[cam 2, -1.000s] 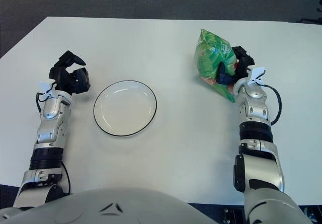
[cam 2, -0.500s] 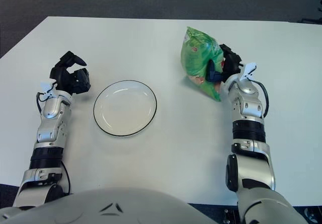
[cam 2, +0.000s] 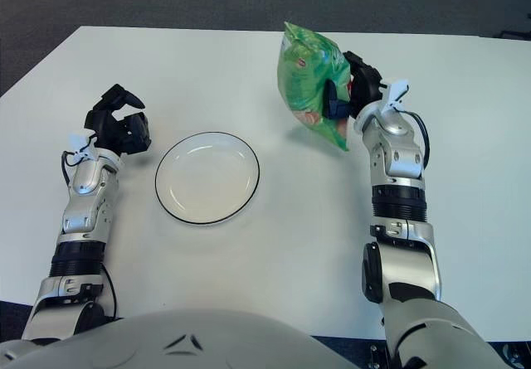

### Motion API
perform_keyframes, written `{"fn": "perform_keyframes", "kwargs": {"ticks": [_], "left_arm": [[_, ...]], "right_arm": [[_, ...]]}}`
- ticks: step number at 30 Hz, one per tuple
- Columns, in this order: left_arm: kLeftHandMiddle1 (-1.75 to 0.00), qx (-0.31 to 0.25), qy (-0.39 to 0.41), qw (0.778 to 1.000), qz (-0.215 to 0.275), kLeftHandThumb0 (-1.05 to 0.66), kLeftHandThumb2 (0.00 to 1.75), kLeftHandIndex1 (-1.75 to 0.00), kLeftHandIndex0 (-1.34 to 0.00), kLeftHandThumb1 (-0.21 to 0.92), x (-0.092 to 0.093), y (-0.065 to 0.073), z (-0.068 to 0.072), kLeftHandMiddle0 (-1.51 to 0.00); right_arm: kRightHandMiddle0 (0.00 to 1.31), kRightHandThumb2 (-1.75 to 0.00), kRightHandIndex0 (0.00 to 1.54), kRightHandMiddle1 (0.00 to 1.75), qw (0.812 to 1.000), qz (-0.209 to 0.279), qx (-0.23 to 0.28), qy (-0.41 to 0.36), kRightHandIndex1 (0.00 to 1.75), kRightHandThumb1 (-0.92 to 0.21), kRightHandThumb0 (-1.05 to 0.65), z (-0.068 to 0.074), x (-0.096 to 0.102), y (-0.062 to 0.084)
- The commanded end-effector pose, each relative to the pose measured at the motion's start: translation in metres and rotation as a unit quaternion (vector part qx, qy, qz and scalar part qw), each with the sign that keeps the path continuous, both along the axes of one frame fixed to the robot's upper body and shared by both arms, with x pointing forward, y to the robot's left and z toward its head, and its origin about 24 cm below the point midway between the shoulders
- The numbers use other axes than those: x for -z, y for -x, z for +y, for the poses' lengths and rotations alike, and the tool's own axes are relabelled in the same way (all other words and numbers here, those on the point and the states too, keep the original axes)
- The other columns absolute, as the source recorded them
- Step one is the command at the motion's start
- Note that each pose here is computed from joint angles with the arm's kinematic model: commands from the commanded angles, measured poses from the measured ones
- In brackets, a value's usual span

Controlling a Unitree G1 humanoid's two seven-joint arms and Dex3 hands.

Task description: Put the snack into the plate.

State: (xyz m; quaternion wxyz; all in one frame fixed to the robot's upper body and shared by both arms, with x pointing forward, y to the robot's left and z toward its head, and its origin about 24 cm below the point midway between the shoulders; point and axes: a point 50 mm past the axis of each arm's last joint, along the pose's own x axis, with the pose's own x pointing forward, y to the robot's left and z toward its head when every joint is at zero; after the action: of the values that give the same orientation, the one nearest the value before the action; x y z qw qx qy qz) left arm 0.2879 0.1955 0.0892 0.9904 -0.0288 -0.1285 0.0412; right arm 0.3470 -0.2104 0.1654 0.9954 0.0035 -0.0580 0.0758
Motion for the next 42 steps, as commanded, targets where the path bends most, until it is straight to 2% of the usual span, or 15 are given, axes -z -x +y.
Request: {"fn": "perform_keyframes", "kwargs": {"ticks": [1, 8, 11, 29, 38, 42], "left_arm": [[-1.75, -0.001, 0.008, 1.0, 0.026, -0.51, 1.41, -1.75, -0.68, 0.24, 0.013, 0.003, -0.001, -1.3], [-1.75, -0.002, 0.008, 1.0, 0.026, -0.51, 1.41, -1.75, -0.68, 0.24, 0.013, 0.002, -0.002, -1.3], [-1.75, -0.001, 0.006, 1.0, 0.024, -0.51, 1.41, -1.75, -0.68, 0.24, 0.013, 0.002, -0.001, -1.3], [-1.75, -0.003, 0.0, 1.0, 0.024, -0.51, 1.42, -1.75, -0.68, 0.23, 0.014, 0.001, 0.001, -1.31], [-1.75, -0.004, 0.004, 1.0, 0.025, -0.52, 1.43, -1.75, -0.69, 0.23, 0.014, 0.0, 0.003, -1.32], [-1.75, -0.003, 0.005, 1.0, 0.027, -0.52, 1.43, -1.75, -0.69, 0.23, 0.014, -0.001, 0.003, -1.32]], "right_arm": [[0.61, -1.63, 0.88, 1.75, 1.0, -0.013, -0.022, -0.01, 1.63, -0.01, 0.0, 0.008, -0.012, -0.001], [0.61, -1.64, 0.88, 1.75, 0.999, -0.014, -0.032, -0.015, 1.64, -0.01, 0.0, 0.01, -0.016, -0.003], [0.61, -1.64, 0.88, 1.75, 0.999, -0.016, -0.037, -0.021, 1.64, -0.01, 0.0, 0.017, -0.022, -0.003], [0.61, -1.64, 0.88, 1.75, 0.997, 0.0, -0.055, -0.045, 1.65, -0.01, 0.0, 0.034, -0.027, 0.008], [0.61, -1.65, 0.87, 1.75, 0.994, -0.013, -0.095, -0.044, 1.66, -0.01, 0.0, 0.044, -0.038, 0.017], [0.63, -1.66, 0.89, 1.75, 0.991, -0.02, -0.123, -0.038, 1.65, 0.01, 0.0, 0.054, -0.042, 0.023]]}}
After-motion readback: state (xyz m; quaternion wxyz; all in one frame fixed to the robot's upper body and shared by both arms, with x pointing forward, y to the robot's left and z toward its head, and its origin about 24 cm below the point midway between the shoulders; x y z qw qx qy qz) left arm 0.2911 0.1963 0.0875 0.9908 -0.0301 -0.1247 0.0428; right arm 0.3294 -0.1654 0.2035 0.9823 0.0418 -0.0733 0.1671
